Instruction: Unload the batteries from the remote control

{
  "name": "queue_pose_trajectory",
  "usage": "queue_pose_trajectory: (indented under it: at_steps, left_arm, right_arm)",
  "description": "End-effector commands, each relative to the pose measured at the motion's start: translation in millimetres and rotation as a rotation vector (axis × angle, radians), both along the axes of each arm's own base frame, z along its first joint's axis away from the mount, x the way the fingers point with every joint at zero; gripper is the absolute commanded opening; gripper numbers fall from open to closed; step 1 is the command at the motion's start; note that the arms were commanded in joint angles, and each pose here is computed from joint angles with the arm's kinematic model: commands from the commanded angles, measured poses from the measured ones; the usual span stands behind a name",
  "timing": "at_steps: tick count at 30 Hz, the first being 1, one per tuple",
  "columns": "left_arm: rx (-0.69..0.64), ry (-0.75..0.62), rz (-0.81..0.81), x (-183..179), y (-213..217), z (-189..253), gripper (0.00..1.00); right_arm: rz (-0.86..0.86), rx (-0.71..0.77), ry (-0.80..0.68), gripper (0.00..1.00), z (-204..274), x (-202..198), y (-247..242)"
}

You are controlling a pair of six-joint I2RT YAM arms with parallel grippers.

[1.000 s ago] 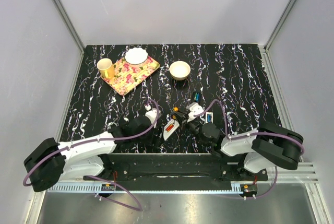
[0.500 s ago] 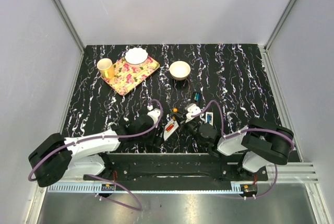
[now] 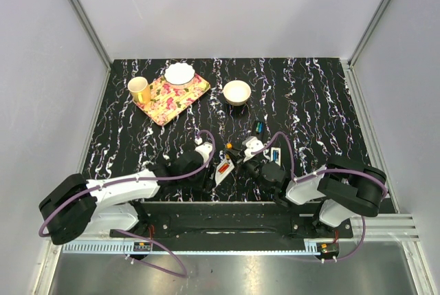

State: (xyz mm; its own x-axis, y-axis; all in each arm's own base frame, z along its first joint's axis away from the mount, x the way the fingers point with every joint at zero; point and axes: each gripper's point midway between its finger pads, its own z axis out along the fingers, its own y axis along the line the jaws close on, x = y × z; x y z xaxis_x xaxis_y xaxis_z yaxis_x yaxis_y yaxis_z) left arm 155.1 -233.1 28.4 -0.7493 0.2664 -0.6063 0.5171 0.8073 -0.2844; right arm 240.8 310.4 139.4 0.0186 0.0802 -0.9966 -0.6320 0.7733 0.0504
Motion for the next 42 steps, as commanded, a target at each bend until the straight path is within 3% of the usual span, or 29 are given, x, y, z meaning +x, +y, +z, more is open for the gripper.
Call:
queue_pose_trajectory:
  at_steps: [1, 23, 27, 42]
  left_arm:
    - [-0.04, -0.048, 0.012, 14.4, -12.7, 16.3, 0.61]
    - [-0.039, -0.037, 0.003, 13.5, -14.9, 13.9, 0.56]
    - [-0.033, -0.037, 0.004, 13.7, -14.2, 12.8, 0.51]
    - [0.002, -0.03, 0.028, 16.8, -10.7, 7.2, 0.46]
  right_arm:
    - [0.042, 0.229, -0.111, 0.0, 64.7, -4.2, 11.1]
    - [-0.072, 0.124, -0.149, 0.0, 50.5, 16.6, 8.3]
    - [-0.083, 0.114, -0.164, 0.0, 53.0, 19.8, 9.4]
    - [-0.006, 0.096, -0.16, 0.0, 44.9, 9.1, 15.5]
